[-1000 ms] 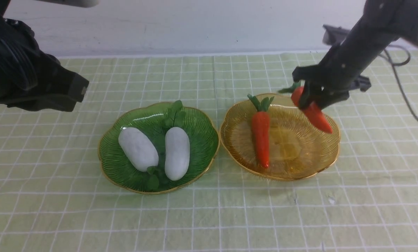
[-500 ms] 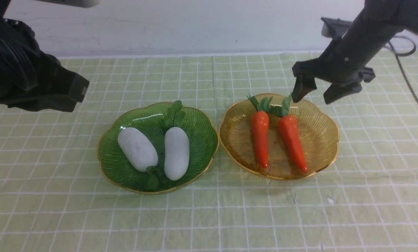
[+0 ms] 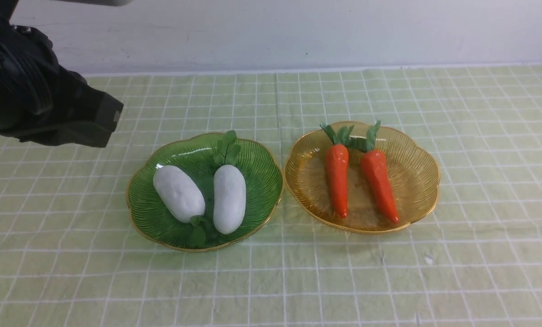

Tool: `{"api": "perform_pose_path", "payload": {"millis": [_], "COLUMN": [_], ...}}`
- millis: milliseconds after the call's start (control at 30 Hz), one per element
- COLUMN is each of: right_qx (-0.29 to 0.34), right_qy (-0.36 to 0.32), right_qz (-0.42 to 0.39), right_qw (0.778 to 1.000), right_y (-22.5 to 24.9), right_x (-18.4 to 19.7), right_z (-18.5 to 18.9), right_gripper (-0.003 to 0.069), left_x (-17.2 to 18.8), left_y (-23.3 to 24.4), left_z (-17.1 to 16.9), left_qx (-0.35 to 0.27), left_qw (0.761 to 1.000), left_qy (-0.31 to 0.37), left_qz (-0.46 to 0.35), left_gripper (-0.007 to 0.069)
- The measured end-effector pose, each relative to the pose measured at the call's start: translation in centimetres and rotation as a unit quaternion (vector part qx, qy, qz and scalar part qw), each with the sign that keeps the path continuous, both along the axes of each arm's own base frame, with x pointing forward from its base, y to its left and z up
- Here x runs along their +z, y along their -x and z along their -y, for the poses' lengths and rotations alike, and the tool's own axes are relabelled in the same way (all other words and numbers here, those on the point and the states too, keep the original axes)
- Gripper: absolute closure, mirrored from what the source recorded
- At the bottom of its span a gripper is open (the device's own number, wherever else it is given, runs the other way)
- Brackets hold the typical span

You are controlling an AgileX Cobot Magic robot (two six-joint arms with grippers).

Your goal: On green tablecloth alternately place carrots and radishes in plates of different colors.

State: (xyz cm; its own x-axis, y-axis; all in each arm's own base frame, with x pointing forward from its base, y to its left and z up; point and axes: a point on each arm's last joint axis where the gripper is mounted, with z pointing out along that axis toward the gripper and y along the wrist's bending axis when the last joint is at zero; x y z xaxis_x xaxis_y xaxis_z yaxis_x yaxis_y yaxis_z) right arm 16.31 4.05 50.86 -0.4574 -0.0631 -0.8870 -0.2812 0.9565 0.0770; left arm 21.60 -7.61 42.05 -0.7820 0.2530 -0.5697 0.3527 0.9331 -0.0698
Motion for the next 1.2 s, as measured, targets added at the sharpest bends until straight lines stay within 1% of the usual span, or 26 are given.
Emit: {"api": "perform_pose_path", "payload": {"millis": [33,100,133,167,200,233,267,300,400,433,533,567,633,667,733,800,833,900,967,1000,1033,1067,1200], "right_qx": [-0.002,-0.013,-0.015,-0.025,-0.036,-0.043,-0.051,-0.055,-0.061,-0.064,-0.064,-0.069,-0.071,-0.072,-0.073,-0.073,-0.073,-0.070,-0.068,-0.068,-0.066,-0.066,-0.064], "right_qy": [-0.002,-0.018,-0.020,-0.036,-0.054,-0.070,-0.090,-0.102,-0.127,-0.133,-0.148,-0.153,-0.159,-0.160,-0.161,-0.161,-0.161,-0.157,-0.154,-0.154,-0.151,-0.151,-0.148], "right_qz": [0.021,0.098,0.105,0.168,0.233,0.275,0.324,0.349,0.387,0.397,0.430,0.446,0.462,0.467,0.472,0.471,0.470,0.456,0.446,0.445,0.437,0.435,0.425], "right_qw": [1.000,0.995,0.994,0.985,0.970,0.958,0.941,0.930,0.911,0.906,0.888,0.879,0.869,0.867,0.863,0.864,0.865,0.873,0.879,0.880,0.884,0.885,0.891], "right_y": [1.5,5.1,5.4,7.5,9.3,10.5,11.9,12.7,14.1,14.4,15.4,15.7,16.0,16.1,16.2,16.2,16.2,16.0,15.9,15.9,15.8,15.8,15.7], "right_x": [-0.6,-2.8,-3.1,-4.9,-6.9,-8.4,-10.5,-11.8,-14.9,-15.4,-16.1,-16.2,-16.1,-16.1,-16.0,-16.1,-16.1,-16.3,-16.5,-16.5,-16.7,-16.7,-16.9], "right_z": [0.3,1.1,1.1,1.7,2.2,2.5,2.9,3.1,3.5,3.6,3.8,4.0,4.1,4.1,4.2,4.1,4.1,4.0,4.0,4.0,3.9,3.9,3.8], "right_gripper": [0.0666,0.0671,0.0671,0.0671,0.0671,0.0673,0.0673,0.0673,0.0673,0.0673,0.0673,0.0673,0.0673,0.0673,0.0673,0.0673,0.0673,0.0673,0.0673,0.0673,0.0673,0.0673,0.0673], "left_x": [0.0,0.0,0.0,0.0,0.0,0.0,0.0,0.0,0.0,0.1,0.1,0.1,-0.1,-0.2,-0.7,-1.0,-1.3,-2.6,-3.9,-4.0,-5.4,-5.5,-8.4], "left_y": [0.0,0.0,0.0,0.0,0.0,0.0,0.0,0.0,0.1,0.1,0.6,1.0,1.8,2.2,5.4,7.7,8.8,12.4,14.5,14.6,16.2,16.3,18.6], "left_z": [0.0,0.0,0.0,0.0,0.0,0.0,0.0,0.1,0.2,0.2,0.3,0.3,0.3,0.2,-0.5,-1.2,-1.6,-2.9,-3.6,-3.7,-4.3,-4.4,-5.4], "left_qx": [0.000,0.000,0.000,0.000,0.000,0.000,-0.001,-0.001,-0.003,-0.004,-0.008,-0.010,-0.014,-0.014,-0.028,-0.028,-0.025,-0.018,-0.010,-0.009,-0.003,-0.001,0.011], "left_qw": [1.000,1.000,1.000,1.000,1.000,1.000,1.000,1.000,1.000,1.000,1.000,0.999,0.999,0.999,0.998,0.996,0.995,0.986,0.976,0.973,0.962,0.959,0.925], "left_qy": [0.000,0.000,0.000,0.000,0.000,0.000,0.002,0.003,0.011,0.014,0.027,0.034,0.045,0.046,0.064,0.074,0.081,0.104,0.120,0.124,0.136,0.139,0.171], "left_qz": [0.000,0.000,0.000,0.000,0.000,0.000,-0.001,-0.001,-0.003,-0.004,-0.006,-0.007,-0.010,-0.010,0.002,0.034,0.055,0.130,0.182,0.192,0.236,0.245,0.338], "left_gripper": [0.0633,0.0633,0.0633,0.0633,0.0633,0.0633,0.0633,0.0633,0.0633,0.0633,0.0633,0.0633,0.0633,0.0633,0.0633,0.0633,0.0633,0.0633,0.0633,0.0633,0.0633,0.0633,0.0633]}}
